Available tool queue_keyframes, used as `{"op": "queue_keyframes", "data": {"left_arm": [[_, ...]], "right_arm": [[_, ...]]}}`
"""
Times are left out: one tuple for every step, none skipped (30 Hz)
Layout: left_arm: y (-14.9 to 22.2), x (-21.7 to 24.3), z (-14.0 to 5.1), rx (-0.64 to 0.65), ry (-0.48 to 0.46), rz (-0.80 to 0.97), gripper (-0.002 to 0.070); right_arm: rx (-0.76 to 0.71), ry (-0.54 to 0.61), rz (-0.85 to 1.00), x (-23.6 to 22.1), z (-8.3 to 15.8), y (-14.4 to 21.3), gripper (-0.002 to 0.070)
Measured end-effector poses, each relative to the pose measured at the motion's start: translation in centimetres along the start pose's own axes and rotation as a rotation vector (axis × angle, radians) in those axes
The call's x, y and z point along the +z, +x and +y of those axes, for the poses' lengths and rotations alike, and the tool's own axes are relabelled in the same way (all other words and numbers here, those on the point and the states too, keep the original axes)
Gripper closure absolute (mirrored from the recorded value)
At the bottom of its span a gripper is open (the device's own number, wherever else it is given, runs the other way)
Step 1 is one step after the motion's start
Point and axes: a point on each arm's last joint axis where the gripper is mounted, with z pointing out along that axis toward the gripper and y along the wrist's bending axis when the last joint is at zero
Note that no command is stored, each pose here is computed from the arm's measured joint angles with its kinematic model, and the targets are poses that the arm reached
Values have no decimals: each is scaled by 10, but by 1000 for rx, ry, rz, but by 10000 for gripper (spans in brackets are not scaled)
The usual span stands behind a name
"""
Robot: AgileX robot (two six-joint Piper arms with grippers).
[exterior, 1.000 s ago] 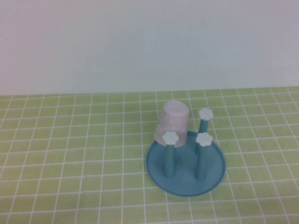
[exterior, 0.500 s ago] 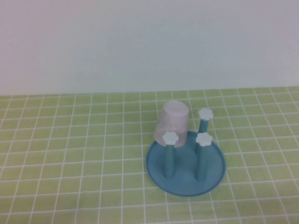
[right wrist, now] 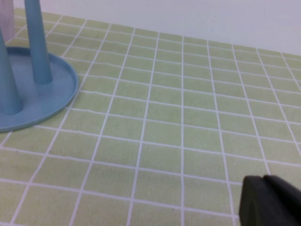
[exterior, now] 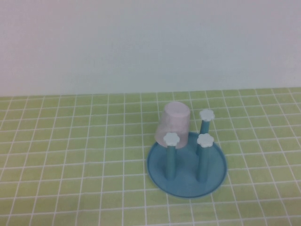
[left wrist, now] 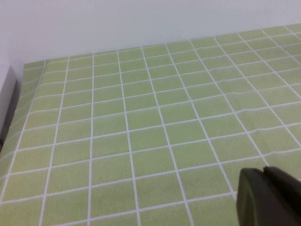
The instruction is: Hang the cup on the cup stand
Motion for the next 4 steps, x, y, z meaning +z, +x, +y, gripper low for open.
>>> {"op": "queue_keyframes", "data": {"left_arm": [[0, 0, 0, 0, 0, 0, 675], [0, 0, 0, 0, 0, 0, 675], [0, 0, 0, 0, 0, 0, 675], [0, 0, 0, 0, 0, 0, 675]], "right_arm": [[0, 0, 0, 0, 0, 0, 678], [0, 0, 0, 0, 0, 0, 678], [0, 0, 0, 0, 0, 0, 678], [0, 0, 0, 0, 0, 0, 678]]}}
